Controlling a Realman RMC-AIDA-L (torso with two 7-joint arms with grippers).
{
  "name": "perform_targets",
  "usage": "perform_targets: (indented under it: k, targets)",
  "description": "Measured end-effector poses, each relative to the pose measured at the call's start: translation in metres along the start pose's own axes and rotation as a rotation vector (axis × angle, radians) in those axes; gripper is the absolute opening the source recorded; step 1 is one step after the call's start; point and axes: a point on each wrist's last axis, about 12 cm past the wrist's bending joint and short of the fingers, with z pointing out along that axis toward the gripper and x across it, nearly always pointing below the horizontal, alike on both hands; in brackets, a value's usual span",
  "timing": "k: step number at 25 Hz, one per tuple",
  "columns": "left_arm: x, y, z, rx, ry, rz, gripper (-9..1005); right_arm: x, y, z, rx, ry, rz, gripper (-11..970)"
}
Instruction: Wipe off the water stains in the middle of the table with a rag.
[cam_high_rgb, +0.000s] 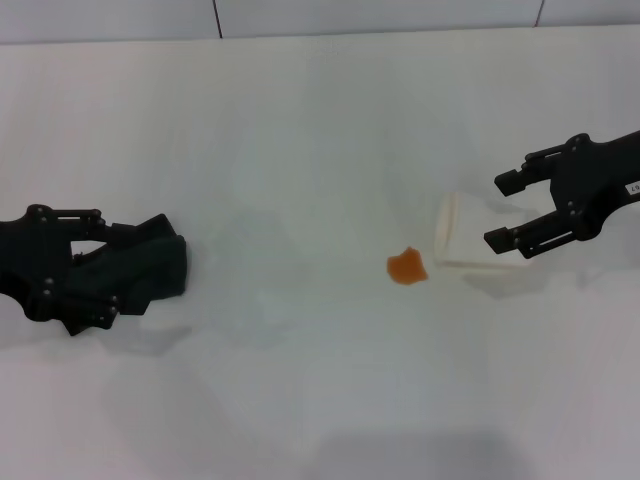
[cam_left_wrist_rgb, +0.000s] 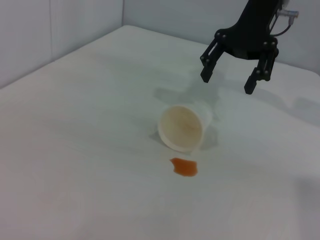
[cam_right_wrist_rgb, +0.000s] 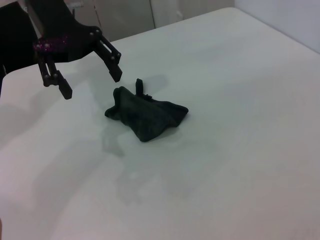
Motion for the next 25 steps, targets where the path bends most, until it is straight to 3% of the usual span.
perform_targets:
  k: [25]
  targets:
    - [-0.0014,-0.001,-0.0004,0.004,-0.013,0.017,882,0.002,0.0021,0.0015,-0.001,-0.011,-0.003,807]
